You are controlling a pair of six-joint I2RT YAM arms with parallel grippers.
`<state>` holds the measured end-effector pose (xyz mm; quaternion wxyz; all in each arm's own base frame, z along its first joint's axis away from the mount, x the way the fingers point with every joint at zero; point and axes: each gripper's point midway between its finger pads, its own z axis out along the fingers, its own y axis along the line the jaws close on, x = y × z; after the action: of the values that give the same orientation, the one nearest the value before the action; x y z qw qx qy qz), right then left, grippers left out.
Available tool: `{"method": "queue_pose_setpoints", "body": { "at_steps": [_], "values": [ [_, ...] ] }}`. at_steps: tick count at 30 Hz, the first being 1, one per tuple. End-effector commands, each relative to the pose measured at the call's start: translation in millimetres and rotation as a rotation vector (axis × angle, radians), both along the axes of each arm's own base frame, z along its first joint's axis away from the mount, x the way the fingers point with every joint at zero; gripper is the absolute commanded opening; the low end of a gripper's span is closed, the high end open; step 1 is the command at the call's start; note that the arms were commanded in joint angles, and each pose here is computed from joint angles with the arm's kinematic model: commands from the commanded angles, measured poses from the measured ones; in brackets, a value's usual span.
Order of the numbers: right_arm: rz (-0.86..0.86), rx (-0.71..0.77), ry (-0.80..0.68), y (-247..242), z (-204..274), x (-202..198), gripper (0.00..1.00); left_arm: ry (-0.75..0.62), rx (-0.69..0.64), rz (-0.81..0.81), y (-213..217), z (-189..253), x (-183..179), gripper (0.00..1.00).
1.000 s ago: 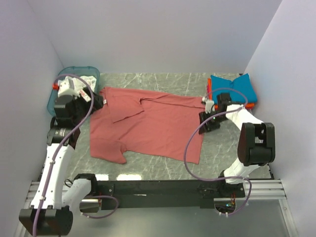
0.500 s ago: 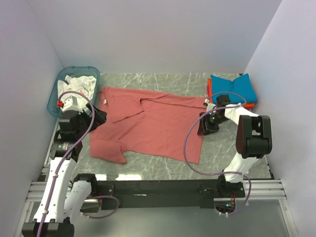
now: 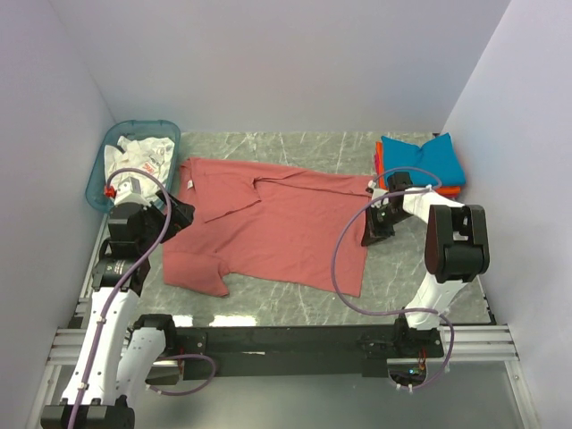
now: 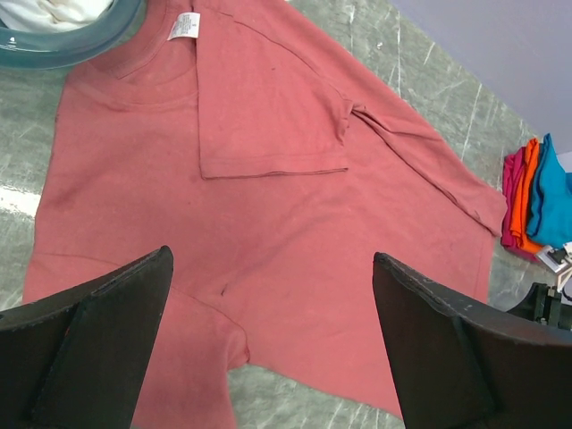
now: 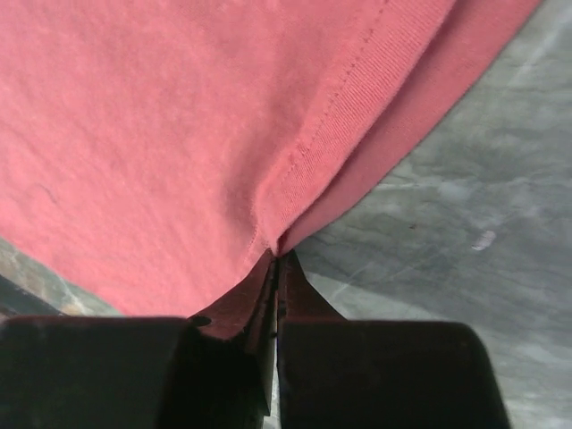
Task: Fold and stack the t-shirts
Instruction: Fold the tshirt
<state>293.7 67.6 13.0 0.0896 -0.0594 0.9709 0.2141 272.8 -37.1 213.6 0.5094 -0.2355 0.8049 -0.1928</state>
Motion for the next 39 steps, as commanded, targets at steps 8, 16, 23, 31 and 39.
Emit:
{"method": "queue_pose_setpoints", "body": {
  "at_steps": [8,16,23,31,39],
  "values": [
    [-0.043,-0.187,-0.045,-62,1,57,0.0,-0.023,-0.035,-0.043,-9,2,-2,1.0],
    [0.018,-0.155,0.011,-72,-2,69,0.0,0.026,-0.109,-0.069,-21,-16,-1,0.99],
    [0.041,-0.19,-0.055,-85,11,58,0.12,0.133,-0.188,-0.104,-34,-53,14,0.93],
    [0.106,-0.219,-0.22,-87,58,54,0.51,0.186,-0.134,-0.105,-37,-54,100,0.69],
    [0.19,-0.057,-0.383,-53,96,49,0.39,0.265,-0.003,-0.181,-77,-66,215,0.49]
  ]
}}
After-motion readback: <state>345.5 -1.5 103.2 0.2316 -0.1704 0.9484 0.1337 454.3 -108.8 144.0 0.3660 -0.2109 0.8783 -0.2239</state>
